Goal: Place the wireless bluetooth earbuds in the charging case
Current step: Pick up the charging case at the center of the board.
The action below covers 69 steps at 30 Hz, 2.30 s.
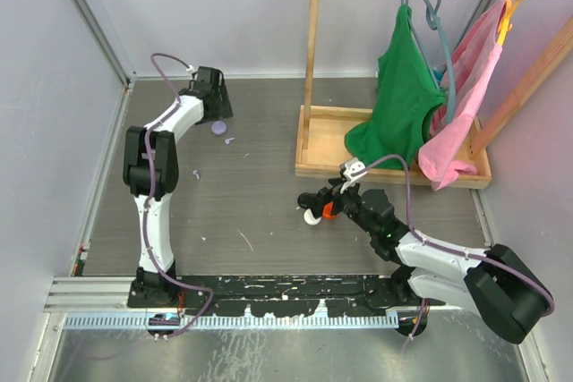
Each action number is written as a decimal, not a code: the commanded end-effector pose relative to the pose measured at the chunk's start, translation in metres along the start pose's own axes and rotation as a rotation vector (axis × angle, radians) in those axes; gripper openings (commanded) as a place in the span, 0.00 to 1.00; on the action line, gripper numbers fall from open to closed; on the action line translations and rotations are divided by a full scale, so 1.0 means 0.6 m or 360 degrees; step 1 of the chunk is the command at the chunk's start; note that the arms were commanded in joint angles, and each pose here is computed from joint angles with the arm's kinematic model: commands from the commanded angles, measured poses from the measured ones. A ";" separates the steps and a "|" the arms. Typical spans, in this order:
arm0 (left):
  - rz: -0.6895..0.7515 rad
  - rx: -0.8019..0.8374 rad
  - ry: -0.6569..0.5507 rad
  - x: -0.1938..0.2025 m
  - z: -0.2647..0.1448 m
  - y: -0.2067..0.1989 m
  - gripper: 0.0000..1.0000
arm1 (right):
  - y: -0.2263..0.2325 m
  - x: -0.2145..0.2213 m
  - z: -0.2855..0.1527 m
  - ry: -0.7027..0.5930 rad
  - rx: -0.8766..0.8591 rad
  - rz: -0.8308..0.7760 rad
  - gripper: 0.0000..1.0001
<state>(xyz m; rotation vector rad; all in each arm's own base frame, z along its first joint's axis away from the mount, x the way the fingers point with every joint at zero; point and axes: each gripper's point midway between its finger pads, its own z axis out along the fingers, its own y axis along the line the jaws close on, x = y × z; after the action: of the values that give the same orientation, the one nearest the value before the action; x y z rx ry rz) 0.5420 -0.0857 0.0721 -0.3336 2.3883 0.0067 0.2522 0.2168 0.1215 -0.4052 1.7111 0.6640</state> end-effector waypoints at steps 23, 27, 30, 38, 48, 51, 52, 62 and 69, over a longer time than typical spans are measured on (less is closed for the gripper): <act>-0.0136 0.0219 0.0061 0.024 -0.054 -0.025 0.35 | 0.016 -0.050 0.004 -0.0182 -0.0080 -0.0029 1.00; -0.0226 0.0359 -0.0011 0.028 -0.113 -0.047 0.35 | 0.026 -0.058 0.002 -0.0207 -0.0124 -0.0014 1.00; -0.0228 0.0426 -0.0051 0.045 -0.155 -0.062 0.36 | 0.033 -0.067 0.001 -0.0230 -0.0156 0.0006 1.00; -0.0250 0.0660 -0.0180 0.094 -0.281 -0.122 0.37 | 0.052 -0.103 0.000 -0.0331 -0.0236 0.0017 0.99; -0.0277 0.0925 -0.0294 0.156 -0.411 -0.198 0.38 | 0.081 -0.153 0.010 -0.0524 -0.0373 0.0009 0.94; -0.0324 0.1006 -0.0305 0.171 -0.436 -0.215 0.39 | 0.090 -0.161 0.017 -0.0560 -0.0420 0.0034 0.92; -0.0339 0.1038 -0.0309 0.176 -0.446 -0.222 0.38 | 0.093 -0.164 0.018 -0.0580 -0.0436 0.0040 0.91; -0.0409 0.1216 -0.0403 0.205 -0.513 -0.272 0.39 | 0.108 -0.177 0.036 -0.0663 -0.0528 0.0096 0.77; -0.0364 0.1277 -0.0467 0.211 -0.543 -0.294 0.40 | 0.104 -0.170 0.047 -0.0653 -0.0512 0.0140 0.72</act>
<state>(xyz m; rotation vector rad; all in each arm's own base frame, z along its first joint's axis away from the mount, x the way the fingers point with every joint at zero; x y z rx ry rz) 0.2723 -0.3124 0.1994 -0.1534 2.0262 -0.8442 0.2589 0.2731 0.1943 -0.4198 1.3660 0.9849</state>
